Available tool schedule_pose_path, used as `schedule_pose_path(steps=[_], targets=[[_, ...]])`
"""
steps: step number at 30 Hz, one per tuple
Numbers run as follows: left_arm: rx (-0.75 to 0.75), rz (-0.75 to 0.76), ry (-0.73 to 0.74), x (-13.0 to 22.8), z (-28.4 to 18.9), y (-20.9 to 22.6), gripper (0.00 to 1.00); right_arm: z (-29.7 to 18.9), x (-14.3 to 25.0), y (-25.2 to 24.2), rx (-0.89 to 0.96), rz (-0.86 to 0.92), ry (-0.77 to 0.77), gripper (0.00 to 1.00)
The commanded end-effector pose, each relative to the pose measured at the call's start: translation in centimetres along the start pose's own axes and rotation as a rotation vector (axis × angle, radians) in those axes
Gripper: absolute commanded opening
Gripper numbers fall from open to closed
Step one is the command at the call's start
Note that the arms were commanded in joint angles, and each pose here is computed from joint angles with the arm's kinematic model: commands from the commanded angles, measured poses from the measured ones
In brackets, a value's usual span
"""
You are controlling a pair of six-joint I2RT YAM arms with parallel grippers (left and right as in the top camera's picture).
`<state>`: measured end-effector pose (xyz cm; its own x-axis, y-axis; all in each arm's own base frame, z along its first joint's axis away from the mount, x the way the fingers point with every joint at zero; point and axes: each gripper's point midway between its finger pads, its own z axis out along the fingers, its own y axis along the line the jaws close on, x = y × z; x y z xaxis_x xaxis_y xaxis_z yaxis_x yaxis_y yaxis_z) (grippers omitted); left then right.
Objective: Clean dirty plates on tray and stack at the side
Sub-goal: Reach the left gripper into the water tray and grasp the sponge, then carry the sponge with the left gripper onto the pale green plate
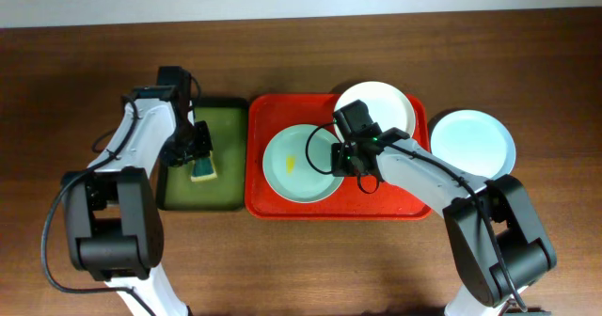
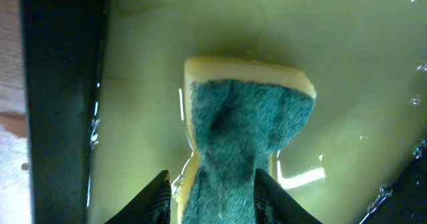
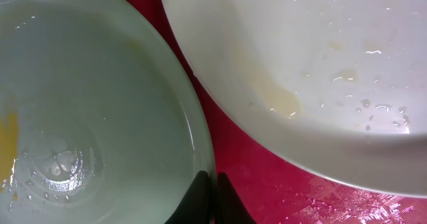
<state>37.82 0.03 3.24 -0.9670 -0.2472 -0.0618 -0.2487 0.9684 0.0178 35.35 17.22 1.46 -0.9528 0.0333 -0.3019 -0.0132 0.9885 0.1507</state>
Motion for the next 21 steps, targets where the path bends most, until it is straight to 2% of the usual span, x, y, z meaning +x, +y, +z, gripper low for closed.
schedule_pose_path(steps=[1,5,6,8,9,14,17,21], targets=[[0.016,-0.014,0.011,0.6,1.7,-0.3,0.38,0.7,1.1,-0.6,0.029,-0.008,0.034,0.04],[0.023,-0.003,-0.01,0.5,2.7,-0.5,0.29,0.7,1.1,-0.6,0.029,-0.008,0.034,0.05],[0.024,0.023,-0.016,0.4,2.7,-0.5,0.29,0.7,1.1,-0.6,0.029,-0.008,0.034,0.05],[0.025,0.058,-0.026,0.0,2.0,-0.6,0.43,0.7,1.1,-0.6,0.029,-0.008,0.034,0.05],[0.028,0.058,-0.037,-0.5,1.2,-0.7,0.44,0.7,1.1,-0.6,0.029,-0.008,0.034,0.05],[0.033,0.084,-0.061,-1.0,0.0,-0.8,0.34,0.7,1.1,-0.6,0.029,-0.008,0.034,0.05],[0.029,0.089,-0.045,-0.4,0.6,-0.7,0.37,0.7,1.1,-0.6,0.029,-0.008,0.034,0.05],[0.069,0.163,-0.049,0.4,2.0,-1.9,0.31,0.7,1.1,-0.6,0.029,-0.008,0.034,0.05]])
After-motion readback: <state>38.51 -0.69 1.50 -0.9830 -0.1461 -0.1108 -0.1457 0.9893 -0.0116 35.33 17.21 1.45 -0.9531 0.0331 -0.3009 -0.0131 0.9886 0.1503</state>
